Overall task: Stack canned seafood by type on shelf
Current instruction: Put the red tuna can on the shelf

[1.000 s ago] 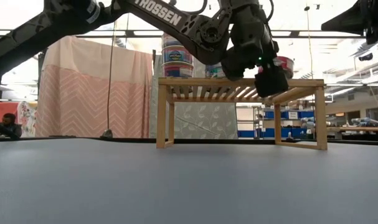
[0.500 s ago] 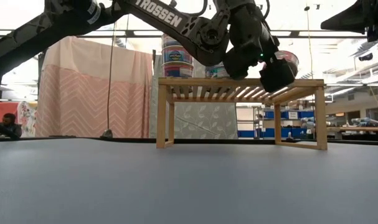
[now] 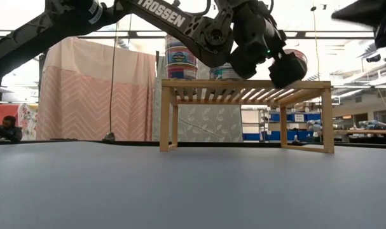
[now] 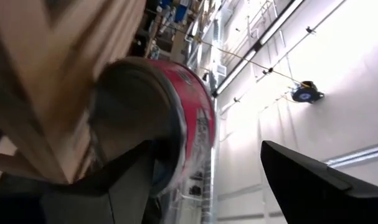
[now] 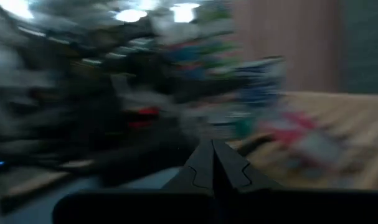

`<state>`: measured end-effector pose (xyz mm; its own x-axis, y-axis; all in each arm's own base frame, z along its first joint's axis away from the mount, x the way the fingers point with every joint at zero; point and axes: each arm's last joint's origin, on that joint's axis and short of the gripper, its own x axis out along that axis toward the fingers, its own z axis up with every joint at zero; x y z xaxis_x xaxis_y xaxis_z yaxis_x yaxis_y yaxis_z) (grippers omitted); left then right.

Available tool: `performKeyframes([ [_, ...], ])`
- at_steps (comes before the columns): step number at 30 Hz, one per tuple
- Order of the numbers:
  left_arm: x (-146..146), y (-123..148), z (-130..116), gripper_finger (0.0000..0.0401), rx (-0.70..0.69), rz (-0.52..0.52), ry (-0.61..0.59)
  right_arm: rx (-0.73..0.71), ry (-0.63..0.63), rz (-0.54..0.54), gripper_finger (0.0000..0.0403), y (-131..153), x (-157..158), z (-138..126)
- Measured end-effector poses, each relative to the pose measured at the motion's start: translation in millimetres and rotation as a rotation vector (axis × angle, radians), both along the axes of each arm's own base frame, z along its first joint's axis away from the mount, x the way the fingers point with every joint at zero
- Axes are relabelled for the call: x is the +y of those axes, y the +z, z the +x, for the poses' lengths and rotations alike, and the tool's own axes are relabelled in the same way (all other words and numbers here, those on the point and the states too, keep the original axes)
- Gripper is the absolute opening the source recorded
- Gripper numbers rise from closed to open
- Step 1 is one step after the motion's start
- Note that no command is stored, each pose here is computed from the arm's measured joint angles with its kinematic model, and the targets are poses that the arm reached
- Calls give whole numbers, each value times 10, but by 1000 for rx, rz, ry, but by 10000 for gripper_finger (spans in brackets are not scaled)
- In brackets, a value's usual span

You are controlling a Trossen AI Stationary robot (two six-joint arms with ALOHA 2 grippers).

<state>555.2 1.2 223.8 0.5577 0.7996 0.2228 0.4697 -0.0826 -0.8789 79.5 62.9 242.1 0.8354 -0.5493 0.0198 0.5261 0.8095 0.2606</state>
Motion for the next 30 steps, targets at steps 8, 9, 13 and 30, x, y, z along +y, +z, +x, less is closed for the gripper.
performKeyframes([
  [8,14,39,-4,295,-43,21,-44,-246,600,320,0,64,269,-289],
  [9,15,38,-4,295,-42,21,-44,-278,698,372,0,74,302,-326],
  [13,32,39,-4,296,-43,21,-42,-285,885,464,0,190,386,-442],
  [30,68,90,-20,296,-124,22,-77,271,464,-10,0,1062,-204,-358],
])
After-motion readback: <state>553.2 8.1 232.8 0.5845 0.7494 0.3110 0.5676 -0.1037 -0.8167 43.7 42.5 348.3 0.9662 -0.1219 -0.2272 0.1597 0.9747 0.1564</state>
